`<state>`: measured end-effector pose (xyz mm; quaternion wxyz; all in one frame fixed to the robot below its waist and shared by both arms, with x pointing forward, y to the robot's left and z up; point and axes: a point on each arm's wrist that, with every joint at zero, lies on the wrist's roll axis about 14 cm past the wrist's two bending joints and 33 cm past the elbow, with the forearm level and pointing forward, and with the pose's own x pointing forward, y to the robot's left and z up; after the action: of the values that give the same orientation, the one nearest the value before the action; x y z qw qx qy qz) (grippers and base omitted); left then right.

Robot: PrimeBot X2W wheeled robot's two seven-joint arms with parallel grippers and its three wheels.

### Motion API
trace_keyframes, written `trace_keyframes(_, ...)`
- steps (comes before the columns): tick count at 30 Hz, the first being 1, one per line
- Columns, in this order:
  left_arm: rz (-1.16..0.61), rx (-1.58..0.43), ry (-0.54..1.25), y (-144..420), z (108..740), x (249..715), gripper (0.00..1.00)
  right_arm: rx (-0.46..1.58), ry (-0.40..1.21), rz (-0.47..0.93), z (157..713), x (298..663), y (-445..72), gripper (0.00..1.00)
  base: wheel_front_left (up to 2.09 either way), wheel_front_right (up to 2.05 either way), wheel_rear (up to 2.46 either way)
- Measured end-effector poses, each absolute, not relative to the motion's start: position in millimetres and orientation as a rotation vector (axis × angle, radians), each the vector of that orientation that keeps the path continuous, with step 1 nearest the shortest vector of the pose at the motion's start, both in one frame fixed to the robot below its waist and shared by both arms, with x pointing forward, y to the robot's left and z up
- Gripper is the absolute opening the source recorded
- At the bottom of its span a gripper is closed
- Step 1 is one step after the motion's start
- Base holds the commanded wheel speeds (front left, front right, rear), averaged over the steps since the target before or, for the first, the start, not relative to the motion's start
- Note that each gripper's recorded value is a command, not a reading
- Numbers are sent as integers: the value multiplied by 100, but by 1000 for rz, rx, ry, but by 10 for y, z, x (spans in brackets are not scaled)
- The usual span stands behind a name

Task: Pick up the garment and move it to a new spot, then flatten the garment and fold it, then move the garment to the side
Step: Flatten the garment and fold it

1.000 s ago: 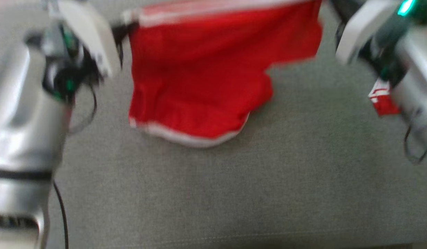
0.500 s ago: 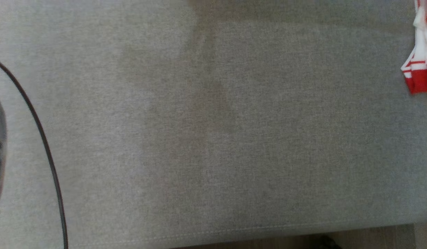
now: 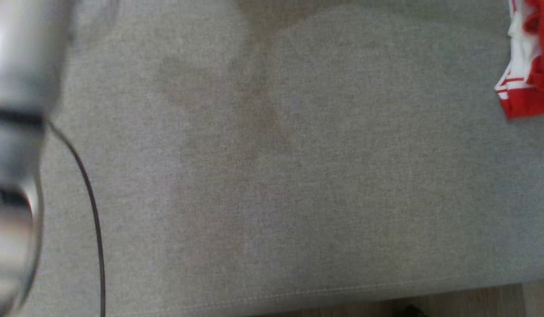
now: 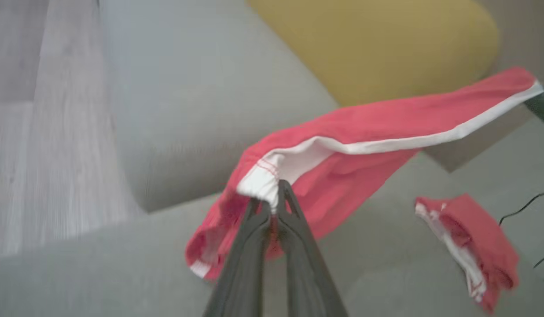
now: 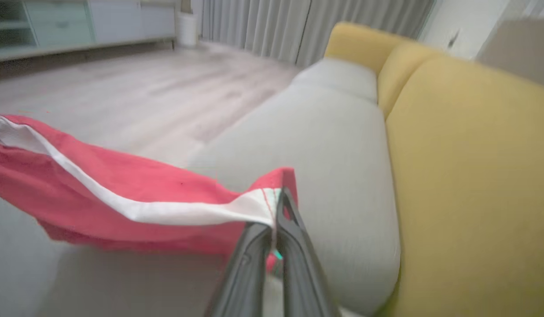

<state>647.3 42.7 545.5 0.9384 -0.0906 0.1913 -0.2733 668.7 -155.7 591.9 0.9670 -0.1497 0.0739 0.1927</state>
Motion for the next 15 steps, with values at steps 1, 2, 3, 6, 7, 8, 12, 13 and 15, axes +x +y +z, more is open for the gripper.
trace_keyframes(1, -571, -173, 453, 438, 5221, 6319, 0, -313, 205, 409, 5692, 6567, -1563, 0, 0, 0, 0)
trace_keyframes(2, -582, -161, 507, 463, 5021, 6165, 0, -314, 256, 425, 5494, 6436, -1577, 0, 0, 0, 0)
trace_keyframes(3, -592, -152, 557, 499, 4853, 6006, 0, -313, 302, 444, 5326, 6298, -1581, 0, 0, 0, 0)
trace_keyframes(6, -648, -164, 674, 527, 4621, 5556, 0, -314, 416, 483, 5026, 5899, -1639, 0, 0, 0, 0)
trace_keyframes(7, -680, -160, 709, 504, 4599, 5401, 0, -320, 459, 491, 4960, 5767, -1674, 0, 0, 0, 0)
trace_keyframes(8, -713, -159, 738, 476, 4599, 5251, 0, -331, 502, 499, 4901, 5633, -1710, 0, 0, 0, 0)
trace_keyframes(12, -826, -161, 879, 433, 4584, 4593, 0, -357, 692, 514, 4699, 5027, -1918, 0, 0, 0, 0)
trace_keyframes(13, -844, -162, 917, 450, 4566, 4431, 0, -354, 742, 518, 4655, 4863, -1963, 0, 0, 0, 0)
trace_keyframes(15, -874, -171, 985, 492, 4542, 4115, 0, -353, 830, 529, 4590, 4539, -2038, 0, 0, 0, 0)
